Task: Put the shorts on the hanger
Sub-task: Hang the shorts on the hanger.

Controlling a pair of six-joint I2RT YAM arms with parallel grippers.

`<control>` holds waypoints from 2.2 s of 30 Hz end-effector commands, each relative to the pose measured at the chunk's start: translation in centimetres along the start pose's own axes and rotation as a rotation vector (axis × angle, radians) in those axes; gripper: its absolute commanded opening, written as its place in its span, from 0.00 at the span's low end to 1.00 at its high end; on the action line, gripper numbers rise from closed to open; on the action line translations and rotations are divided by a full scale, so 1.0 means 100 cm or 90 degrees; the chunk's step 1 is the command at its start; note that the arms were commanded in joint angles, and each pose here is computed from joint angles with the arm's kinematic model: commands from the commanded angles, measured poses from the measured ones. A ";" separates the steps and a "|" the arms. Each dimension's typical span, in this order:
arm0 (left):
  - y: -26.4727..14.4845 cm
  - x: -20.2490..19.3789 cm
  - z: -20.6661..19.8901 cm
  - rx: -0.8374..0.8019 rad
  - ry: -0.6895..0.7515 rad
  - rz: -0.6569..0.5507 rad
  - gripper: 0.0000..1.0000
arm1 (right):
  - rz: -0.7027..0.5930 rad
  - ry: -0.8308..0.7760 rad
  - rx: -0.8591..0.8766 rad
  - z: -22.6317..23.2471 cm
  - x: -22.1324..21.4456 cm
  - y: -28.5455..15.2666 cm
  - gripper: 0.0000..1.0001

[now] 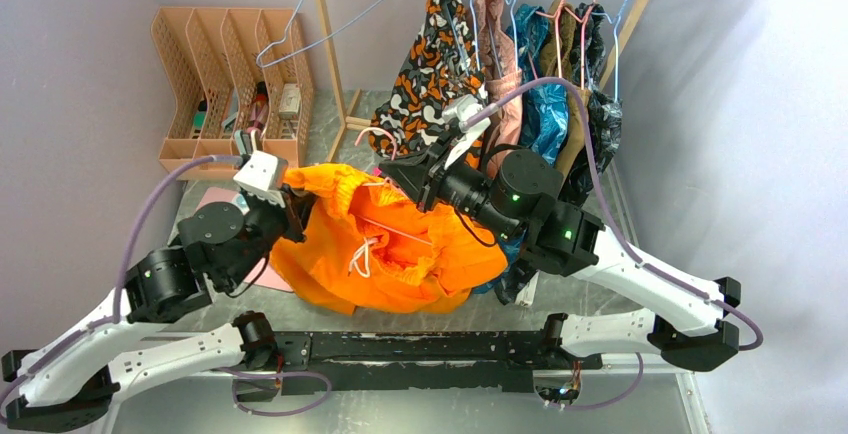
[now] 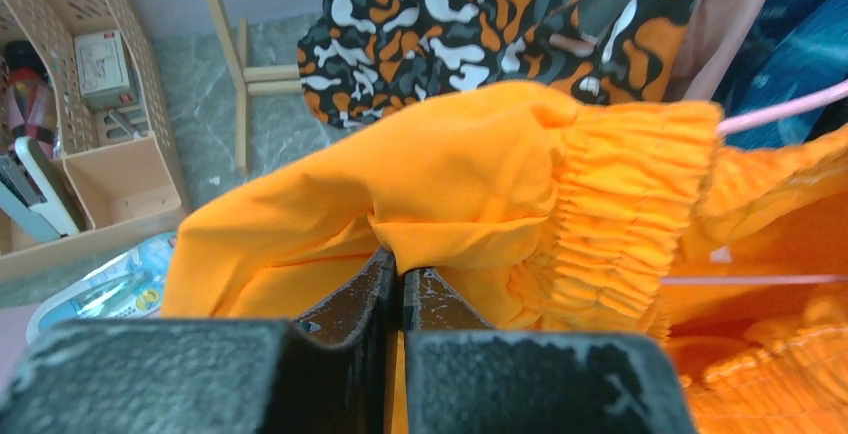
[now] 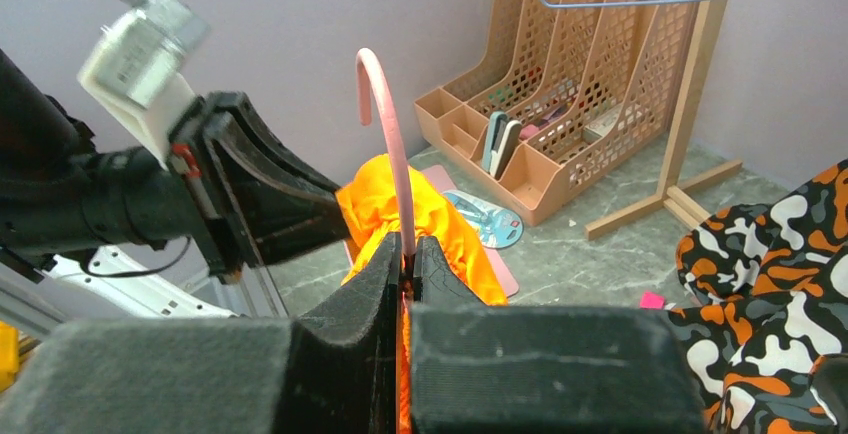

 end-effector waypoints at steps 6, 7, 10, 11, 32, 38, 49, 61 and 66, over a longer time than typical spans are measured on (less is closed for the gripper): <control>-0.032 0.068 0.018 0.076 -0.061 -0.103 0.07 | -0.061 -0.002 -0.006 -0.008 0.033 -0.024 0.00; -0.033 0.068 0.022 0.088 -0.060 -0.104 0.07 | -0.064 -0.002 -0.008 -0.009 0.034 -0.026 0.00; -0.032 0.067 0.020 0.079 -0.050 -0.104 0.07 | -0.069 0.000 -0.006 -0.009 0.034 -0.027 0.00; -0.030 0.065 0.019 0.075 -0.046 -0.103 0.07 | -0.069 0.000 -0.004 -0.008 0.034 -0.026 0.00; -0.108 0.134 -0.064 -0.371 0.170 -0.194 0.92 | -0.131 -0.133 0.135 0.010 0.075 -0.076 0.00; -0.083 0.078 -0.114 -0.527 0.270 -0.032 0.93 | -0.096 -0.151 0.207 0.027 0.063 -0.074 0.00; -0.071 0.048 -0.127 -0.570 0.302 0.078 0.91 | -0.059 -0.156 0.254 0.037 0.047 -0.074 0.00; -0.049 0.002 -0.118 -0.524 0.292 0.215 0.88 | -0.078 -0.155 0.233 0.033 0.046 -0.071 0.00; -0.033 -0.008 -0.124 -0.520 0.298 0.224 0.80 | -0.077 -0.148 0.250 0.039 0.044 -0.067 0.00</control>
Point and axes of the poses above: each gripper's point midway between its finger pads, its own y axis out along the fingers, its own z axis along the line the jaws close on, x = y × z, the point moved 2 cm from there along -y, back along the fingers, and after that the axes turned 13 degrees about -y, right-handed, at the moved point
